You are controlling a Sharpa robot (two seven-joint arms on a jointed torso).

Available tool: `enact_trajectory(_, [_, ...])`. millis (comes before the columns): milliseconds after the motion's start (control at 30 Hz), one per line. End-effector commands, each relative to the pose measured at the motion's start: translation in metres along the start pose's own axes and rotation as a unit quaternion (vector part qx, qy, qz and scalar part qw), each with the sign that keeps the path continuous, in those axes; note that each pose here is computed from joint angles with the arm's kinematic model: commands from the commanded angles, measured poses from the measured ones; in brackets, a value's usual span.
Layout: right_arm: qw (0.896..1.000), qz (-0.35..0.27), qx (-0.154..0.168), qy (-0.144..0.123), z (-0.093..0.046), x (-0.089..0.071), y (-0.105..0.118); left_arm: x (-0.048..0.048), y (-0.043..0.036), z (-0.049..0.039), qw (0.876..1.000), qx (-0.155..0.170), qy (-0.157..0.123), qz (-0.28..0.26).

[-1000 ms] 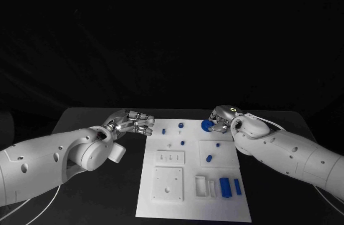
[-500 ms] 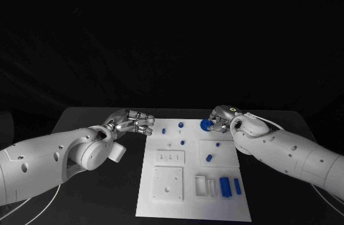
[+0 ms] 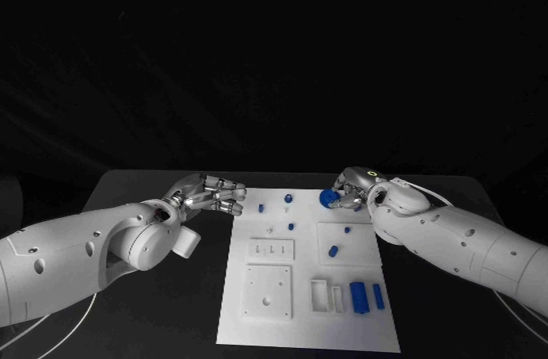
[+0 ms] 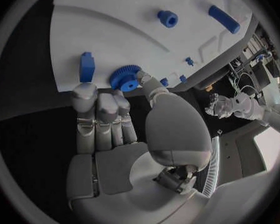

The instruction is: Assemble the parts on the task board

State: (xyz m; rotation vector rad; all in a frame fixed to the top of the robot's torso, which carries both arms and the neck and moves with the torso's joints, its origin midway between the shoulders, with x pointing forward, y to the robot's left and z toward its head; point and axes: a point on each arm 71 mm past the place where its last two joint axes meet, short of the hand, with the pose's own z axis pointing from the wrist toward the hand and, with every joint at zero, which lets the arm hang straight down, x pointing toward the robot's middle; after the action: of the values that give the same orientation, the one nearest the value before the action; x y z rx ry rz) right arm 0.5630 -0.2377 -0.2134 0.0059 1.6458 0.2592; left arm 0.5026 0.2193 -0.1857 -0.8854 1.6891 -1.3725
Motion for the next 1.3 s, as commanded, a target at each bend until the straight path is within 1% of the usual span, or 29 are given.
enact_trajectory(33, [1.0,0.005,0.0,0.017,-0.001,0.005,0.001,0.0026,-0.0012,0.0007,1.0,0.003,0.011,-0.001])
enact_trajectory(433, [1.0,0.007,0.0,0.019,0.0,0.005,0.004,0.0027,-0.001,0.001,1.0,0.002,0.012,0.0])
enact_trajectory(867, [1.0,-0.014,-0.001,0.006,0.003,0.006,0.008,0.0031,-0.0008,0.0017,1.0,0.001,0.013,0.0])
enact_trajectory(1300, [0.999,-0.031,-0.003,-0.013,0.005,0.008,0.021,0.0036,-0.0006,0.0022,1.0,0.0,0.015,0.001])
